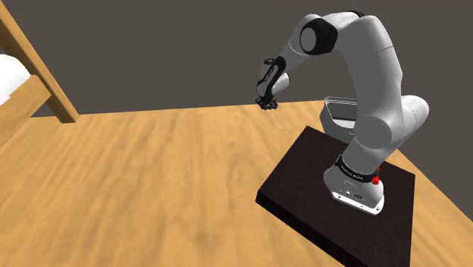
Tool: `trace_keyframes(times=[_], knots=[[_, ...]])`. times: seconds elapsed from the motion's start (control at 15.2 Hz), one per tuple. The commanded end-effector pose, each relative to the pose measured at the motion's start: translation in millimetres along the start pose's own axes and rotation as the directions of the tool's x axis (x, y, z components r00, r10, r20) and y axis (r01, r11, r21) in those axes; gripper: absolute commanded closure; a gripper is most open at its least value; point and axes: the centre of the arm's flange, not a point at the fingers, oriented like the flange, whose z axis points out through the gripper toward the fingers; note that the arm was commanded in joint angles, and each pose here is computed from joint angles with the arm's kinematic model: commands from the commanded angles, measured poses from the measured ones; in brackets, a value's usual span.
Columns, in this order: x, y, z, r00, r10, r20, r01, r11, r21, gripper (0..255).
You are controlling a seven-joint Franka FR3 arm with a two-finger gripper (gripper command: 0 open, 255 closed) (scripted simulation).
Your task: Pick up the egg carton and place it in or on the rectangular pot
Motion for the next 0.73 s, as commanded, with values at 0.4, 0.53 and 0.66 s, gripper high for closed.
trace_keyframes(times=[0.4,0.53,0.66], knots=[[1.2,1.8,-9.9,1.000,0.000,0.001,0.000,1.000,0.000,255],[2.7,3.6,-20.2,1.000,0.000,0.001,0.000,1.000,0.000,255],[4.1,5.3,-30.5,1.000,0.000,0.001,0.000,1.000,0.000,255]])
